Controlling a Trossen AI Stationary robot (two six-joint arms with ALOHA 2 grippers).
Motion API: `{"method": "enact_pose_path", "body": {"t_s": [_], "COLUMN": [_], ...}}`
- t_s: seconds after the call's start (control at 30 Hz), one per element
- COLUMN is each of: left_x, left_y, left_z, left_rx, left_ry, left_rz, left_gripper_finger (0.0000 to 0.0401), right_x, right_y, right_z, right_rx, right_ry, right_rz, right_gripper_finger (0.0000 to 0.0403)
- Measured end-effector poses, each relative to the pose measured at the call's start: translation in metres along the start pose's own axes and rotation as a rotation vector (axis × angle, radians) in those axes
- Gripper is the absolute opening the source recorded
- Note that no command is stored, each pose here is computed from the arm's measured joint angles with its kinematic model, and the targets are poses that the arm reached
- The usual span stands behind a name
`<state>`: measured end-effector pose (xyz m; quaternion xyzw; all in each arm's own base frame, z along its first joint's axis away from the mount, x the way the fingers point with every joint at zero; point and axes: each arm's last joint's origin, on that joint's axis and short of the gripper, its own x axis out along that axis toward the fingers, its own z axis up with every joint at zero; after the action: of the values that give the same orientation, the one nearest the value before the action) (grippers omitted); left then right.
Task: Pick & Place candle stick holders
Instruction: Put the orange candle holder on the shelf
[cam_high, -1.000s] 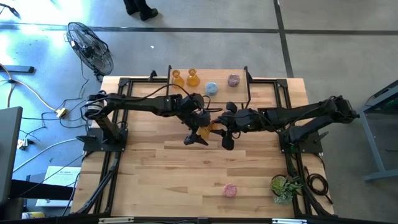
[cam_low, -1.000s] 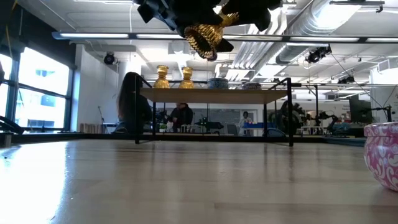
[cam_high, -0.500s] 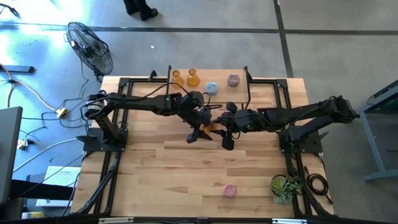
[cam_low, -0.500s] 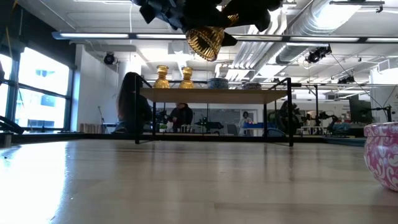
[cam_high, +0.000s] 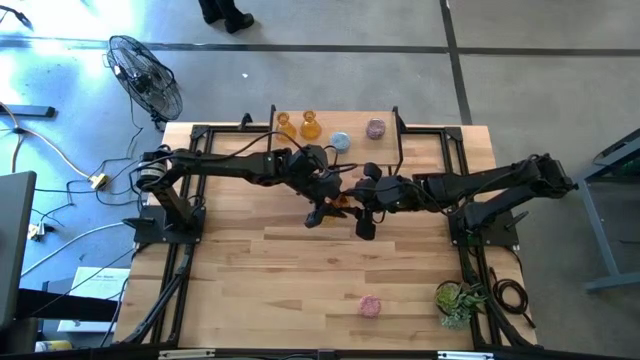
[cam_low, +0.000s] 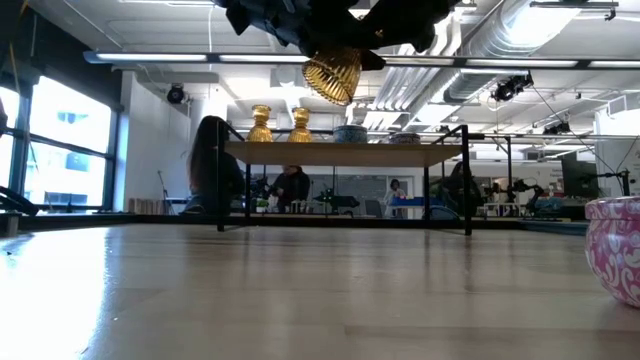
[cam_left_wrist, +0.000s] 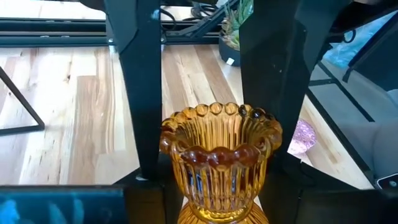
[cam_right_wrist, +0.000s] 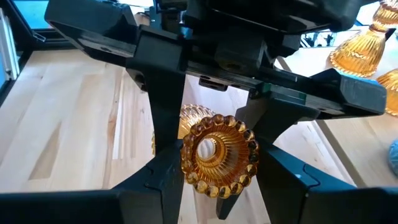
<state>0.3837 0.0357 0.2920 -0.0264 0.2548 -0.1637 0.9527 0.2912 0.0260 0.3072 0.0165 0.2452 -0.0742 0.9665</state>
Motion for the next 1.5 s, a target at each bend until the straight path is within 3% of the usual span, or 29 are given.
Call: {"method": "enact_pose_path", "body": {"t_s": [0.23, 0.43, 0.57, 0.83, 0.97, 1.13, 1.27, 1.5], "left_x": [-0.001, -0.001, -0.001, -0.002, 0.005, 0.0, 0.001, -0.025], "left_y": [0.0, -0.001, -0.001, -0.002, 0.0, -0.002, 0.0, -0.004], "left_z": [0.0, 0.0, 0.0, 0.0, -0.013, -0.008, -0.011, 0.005], "left_rx": [0.011, 0.032, 0.031, 0.03, 0.006, 0.023, 0.016, 0.046], "left_ry": [0.004, 0.006, 0.005, 0.001, 0.085, 0.072, 0.09, 0.047], "left_rz": [0.004, -0.003, -0.022, -0.038, -0.02, -0.008, 0.029, 0.255], "left_gripper_finger": [0.0148, 0.0139, 0.0138, 0.0125, 0.0122, 0.0122, 0.0122, 0.0122], "right_x": [0.0, 0.0, 0.0, -0.007, -0.026, -0.041, -0.058, -0.075], "right_y": [0.0, -0.001, 0.001, 0.02, 0.033, 0.051, 0.059, 0.073], "right_z": [0.001, 0.003, 0.004, 0.007, 0.023, 0.024, 0.027, 0.022], "right_rx": [-0.016, -0.015, -0.051, -0.227, -0.258, -0.344, -0.34, -0.336], "right_ry": [-0.012, -0.038, -0.053, -0.123, -0.27, -0.308, -0.347, -0.308], "right_rz": [-0.009, -0.036, -0.042, -0.142, -0.258, -0.348, -0.4, -0.649], "right_gripper_finger": [0.0159, 0.022, 0.0236, 0.0236, 0.0237, 0.0237, 0.0237, 0.0238]}}
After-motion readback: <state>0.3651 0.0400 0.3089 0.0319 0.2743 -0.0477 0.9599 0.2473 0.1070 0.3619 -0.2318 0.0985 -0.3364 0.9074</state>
